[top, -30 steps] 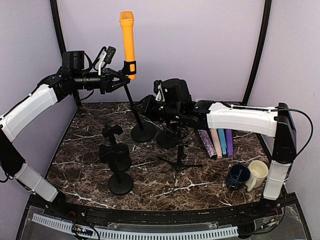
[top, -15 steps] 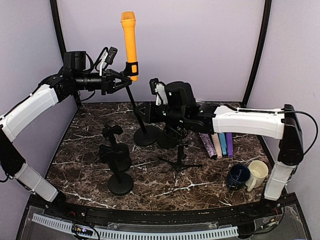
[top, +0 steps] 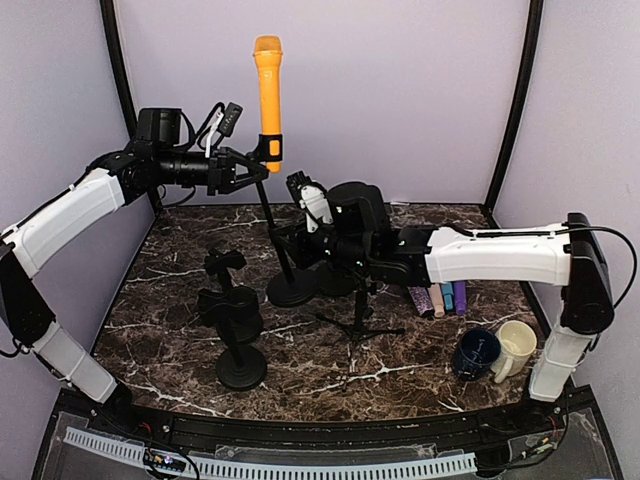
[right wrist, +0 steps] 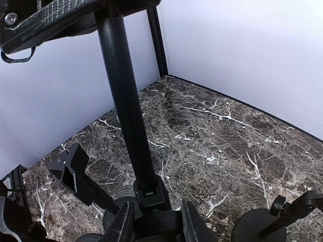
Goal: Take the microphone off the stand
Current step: Unscrew the knob on the stand of the microphone stand.
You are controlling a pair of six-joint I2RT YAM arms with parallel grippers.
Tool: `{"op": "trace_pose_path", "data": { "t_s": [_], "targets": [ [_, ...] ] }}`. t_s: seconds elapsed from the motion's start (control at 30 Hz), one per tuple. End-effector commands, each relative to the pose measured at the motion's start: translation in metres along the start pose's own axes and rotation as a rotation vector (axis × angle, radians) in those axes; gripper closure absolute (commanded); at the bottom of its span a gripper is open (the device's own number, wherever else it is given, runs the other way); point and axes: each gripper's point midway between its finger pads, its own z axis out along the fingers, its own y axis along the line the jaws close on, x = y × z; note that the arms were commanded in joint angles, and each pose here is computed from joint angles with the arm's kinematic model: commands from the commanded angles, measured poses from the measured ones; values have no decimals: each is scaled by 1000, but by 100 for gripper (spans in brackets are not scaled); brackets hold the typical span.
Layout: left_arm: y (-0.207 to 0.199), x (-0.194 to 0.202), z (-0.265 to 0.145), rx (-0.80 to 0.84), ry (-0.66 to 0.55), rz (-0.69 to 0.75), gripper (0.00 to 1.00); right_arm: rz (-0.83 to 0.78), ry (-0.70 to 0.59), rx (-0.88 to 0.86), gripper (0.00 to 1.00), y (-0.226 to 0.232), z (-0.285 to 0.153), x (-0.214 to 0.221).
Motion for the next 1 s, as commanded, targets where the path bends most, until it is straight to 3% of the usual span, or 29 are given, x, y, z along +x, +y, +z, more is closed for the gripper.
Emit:
{"op": "trace_pose_path", "data": {
  "t_s": [0.0,0.07,0.2,0.3,0.53,0.73,0.97],
  "targets": [
    [-1,-32,-9,-32,-84,108,100,-80,-107,-71,83,26,-26,-36],
    [-2,-32,-10,-34,-87,109,100,-55,-111,-62,70,24,-30,-39],
    [-5,-37,-14,-45,-116,131,100,64,-148,-64,33,18,-45,-53],
    [-6,-42,-17,-49,-126,146,100,188,-134,-122,21,14,-48,-58],
    [-6,-49,-19,-72,-131,168,100,428,19,-116,21,3,-33,-41],
    [-6,-46,-19,-70,-126,161,100,611,130,-142,32,-6,-21,-25],
    [-8,-45,-21,-68,-131,156,100,642,125,-150,46,-9,-8,-24]
  ]
}}
